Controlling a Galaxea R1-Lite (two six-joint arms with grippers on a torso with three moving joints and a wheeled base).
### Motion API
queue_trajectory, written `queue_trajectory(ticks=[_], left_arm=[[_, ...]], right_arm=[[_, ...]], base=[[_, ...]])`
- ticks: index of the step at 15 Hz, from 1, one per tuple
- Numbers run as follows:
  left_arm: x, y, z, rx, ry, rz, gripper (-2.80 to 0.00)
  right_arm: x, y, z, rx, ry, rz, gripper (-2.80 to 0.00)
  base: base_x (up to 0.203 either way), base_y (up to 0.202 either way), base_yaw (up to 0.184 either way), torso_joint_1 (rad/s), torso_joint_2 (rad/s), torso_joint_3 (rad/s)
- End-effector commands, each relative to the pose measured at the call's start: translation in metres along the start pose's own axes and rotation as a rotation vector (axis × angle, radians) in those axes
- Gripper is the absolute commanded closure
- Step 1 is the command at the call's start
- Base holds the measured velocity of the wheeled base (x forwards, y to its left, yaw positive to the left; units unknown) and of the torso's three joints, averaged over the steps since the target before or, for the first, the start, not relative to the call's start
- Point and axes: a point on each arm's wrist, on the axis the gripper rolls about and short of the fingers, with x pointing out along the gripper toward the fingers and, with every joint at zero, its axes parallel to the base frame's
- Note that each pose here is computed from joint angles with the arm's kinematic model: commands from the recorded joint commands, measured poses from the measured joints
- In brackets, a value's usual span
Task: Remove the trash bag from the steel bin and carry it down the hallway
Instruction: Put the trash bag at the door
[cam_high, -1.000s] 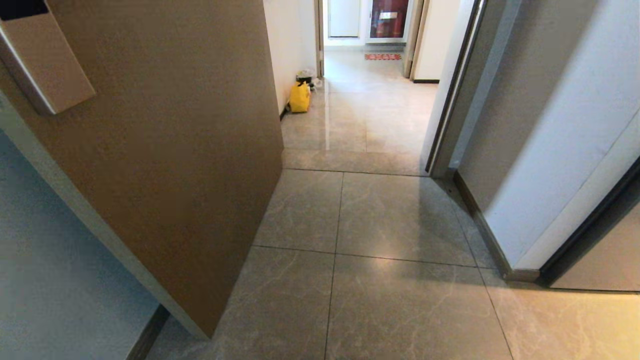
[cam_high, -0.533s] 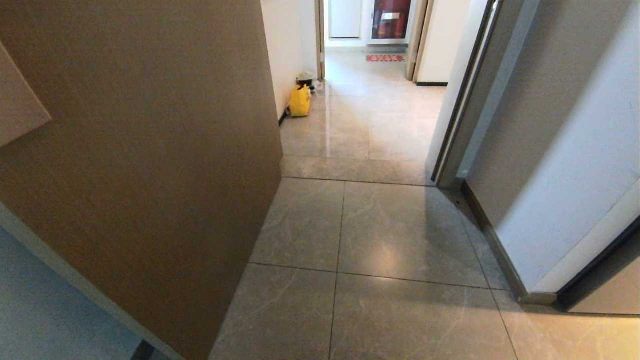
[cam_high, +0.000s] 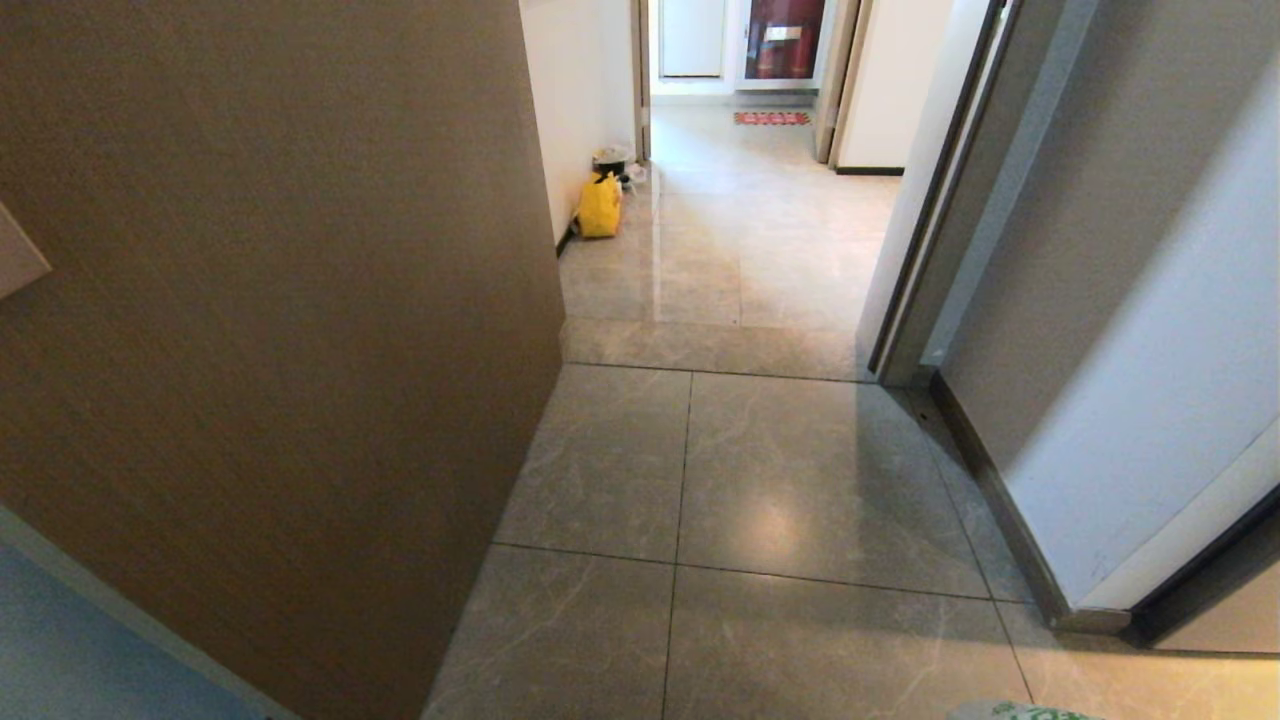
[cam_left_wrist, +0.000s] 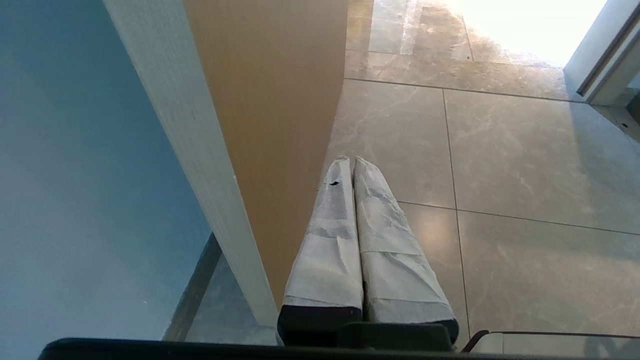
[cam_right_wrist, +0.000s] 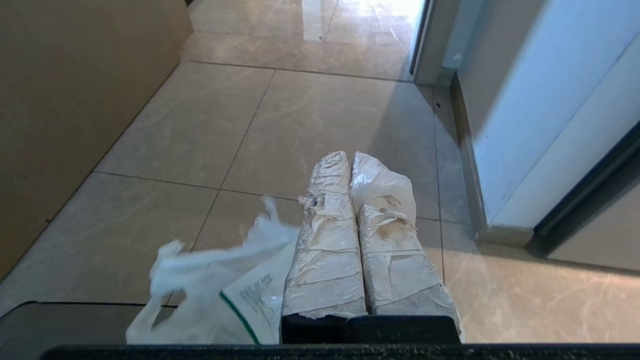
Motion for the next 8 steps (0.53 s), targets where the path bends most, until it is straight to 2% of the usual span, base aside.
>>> queue_trajectory(ticks=[1, 5, 8], left_arm=[[0.0, 0.0, 0.0, -0.001, 0.001, 0.001, 0.0], [0.0, 0.0, 0.0, 0.001, 0.0, 0.0, 0.0], [0.0, 0.0, 0.0, 0.001, 0.0, 0.0, 0.0]], right_arm=[[0.0001, 0.0, 0.0, -0.003, 0.002, -0.001, 0.0], [0.0, 0.0, 0.0, -0.001, 0.0, -0.001, 0.0], [0.0, 0.0, 0.0001, -0.002, -0.001, 0.0, 0.0]], base=[[0.0, 0.0, 0.0, 0.0, 0.0, 0.0], [0.0, 0.0, 0.0, 0.0, 0.0, 0.0], [0.004, 0.006, -0.122, 0.004, 0.0, 0.003]])
